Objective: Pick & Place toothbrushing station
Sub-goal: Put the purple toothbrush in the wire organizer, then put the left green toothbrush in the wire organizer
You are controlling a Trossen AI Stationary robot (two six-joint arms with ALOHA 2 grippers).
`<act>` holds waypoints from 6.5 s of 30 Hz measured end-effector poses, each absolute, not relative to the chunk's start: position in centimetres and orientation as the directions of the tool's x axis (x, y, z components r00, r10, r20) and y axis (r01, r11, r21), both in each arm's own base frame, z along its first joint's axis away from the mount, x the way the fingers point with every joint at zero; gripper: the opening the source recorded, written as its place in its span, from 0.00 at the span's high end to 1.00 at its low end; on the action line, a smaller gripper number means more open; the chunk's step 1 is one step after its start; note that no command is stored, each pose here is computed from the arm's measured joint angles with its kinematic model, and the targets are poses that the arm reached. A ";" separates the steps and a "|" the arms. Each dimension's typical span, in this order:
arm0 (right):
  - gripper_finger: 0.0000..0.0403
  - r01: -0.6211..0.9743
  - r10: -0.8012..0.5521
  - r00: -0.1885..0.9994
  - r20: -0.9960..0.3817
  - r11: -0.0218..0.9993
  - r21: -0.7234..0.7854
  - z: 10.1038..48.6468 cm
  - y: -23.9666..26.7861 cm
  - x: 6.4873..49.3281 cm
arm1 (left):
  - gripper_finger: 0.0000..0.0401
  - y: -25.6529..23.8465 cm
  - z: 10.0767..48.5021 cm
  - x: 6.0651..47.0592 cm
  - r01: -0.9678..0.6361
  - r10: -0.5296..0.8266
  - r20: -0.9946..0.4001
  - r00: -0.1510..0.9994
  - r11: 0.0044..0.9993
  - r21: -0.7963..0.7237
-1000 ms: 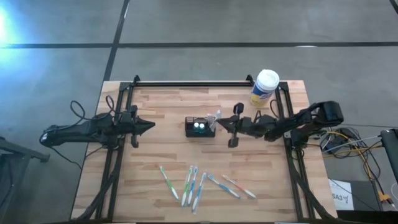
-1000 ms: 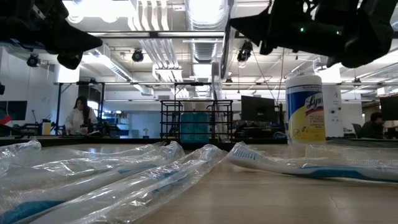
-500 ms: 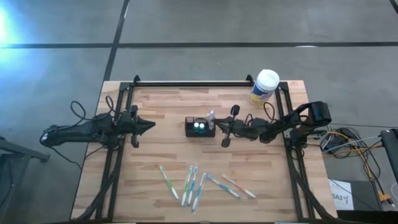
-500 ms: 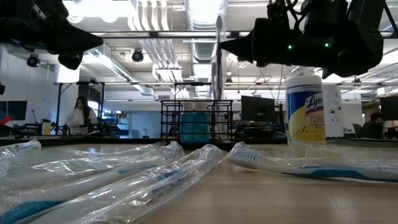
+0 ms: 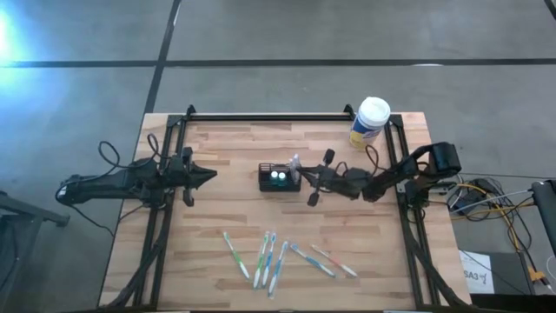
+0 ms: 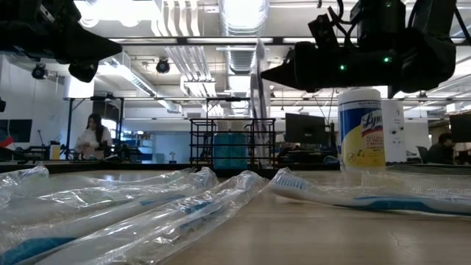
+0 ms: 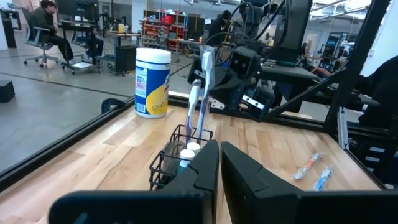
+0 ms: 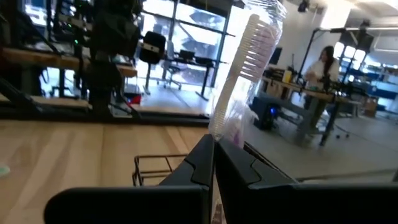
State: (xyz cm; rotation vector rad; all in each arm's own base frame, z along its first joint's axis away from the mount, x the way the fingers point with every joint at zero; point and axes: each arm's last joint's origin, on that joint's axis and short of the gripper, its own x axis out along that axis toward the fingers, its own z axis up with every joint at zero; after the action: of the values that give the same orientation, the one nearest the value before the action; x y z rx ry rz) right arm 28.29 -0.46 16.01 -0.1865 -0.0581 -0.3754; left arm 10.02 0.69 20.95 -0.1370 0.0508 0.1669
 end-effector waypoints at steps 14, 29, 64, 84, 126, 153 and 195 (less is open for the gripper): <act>0.98 0.299 -0.316 0.949 -0.004 0.900 -0.317 15.0 1.0 28.3 | 0.94 0.7 20.8 10.0 -0.170 0.162 -0.067 0.984 0.977 -0.126; 0.98 0.300 -0.337 0.936 -0.103 0.915 -0.269 14.1 0.4 28.3 | 0.94 0.7 20.8 10.0 -0.170 0.162 -0.066 0.985 0.977 -0.126; 0.64 0.152 -0.142 0.988 0.065 0.967 -0.204 23.1 1.8 24.5 | 0.94 0.7 20.8 10.0 -0.169 0.162 -0.065 0.985 0.978 -0.125; 0.98 -0.026 0.036 0.964 0.264 0.999 -0.040 23.5 0.9 13.4 | 0.94 0.7 20.8 10.0 -0.169 0.162 -0.068 0.984 0.979 -0.115; 0.98 0.017 -0.015 0.994 0.110 1.000 -0.017 17.8 0.7 13.1 | 0.99 -11.6 26.3 25.6 -0.249 -0.289 -0.856 0.428 0.873 -0.419; 0.98 -0.065 0.063 0.996 0.056 0.998 0.024 17.2 1.0 13.1 | 0.99 -20.3 29.4 27.8 -0.657 0.165 -0.725 0.669 0.587 -0.473; 0.98 -0.056 0.055 0.997 0.049 0.998 0.027 17.2 1.0 13.1 | 0.33 -15.0 14.7 24.1 -0.905 -0.062 -0.975 0.215 0.363 -0.223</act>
State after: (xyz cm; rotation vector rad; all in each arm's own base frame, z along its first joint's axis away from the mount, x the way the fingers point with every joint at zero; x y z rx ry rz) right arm 13.09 0.95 17.17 0.0287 -0.0479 0.0553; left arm 24.09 -15.02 14.69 -1.0423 1.2138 0.7620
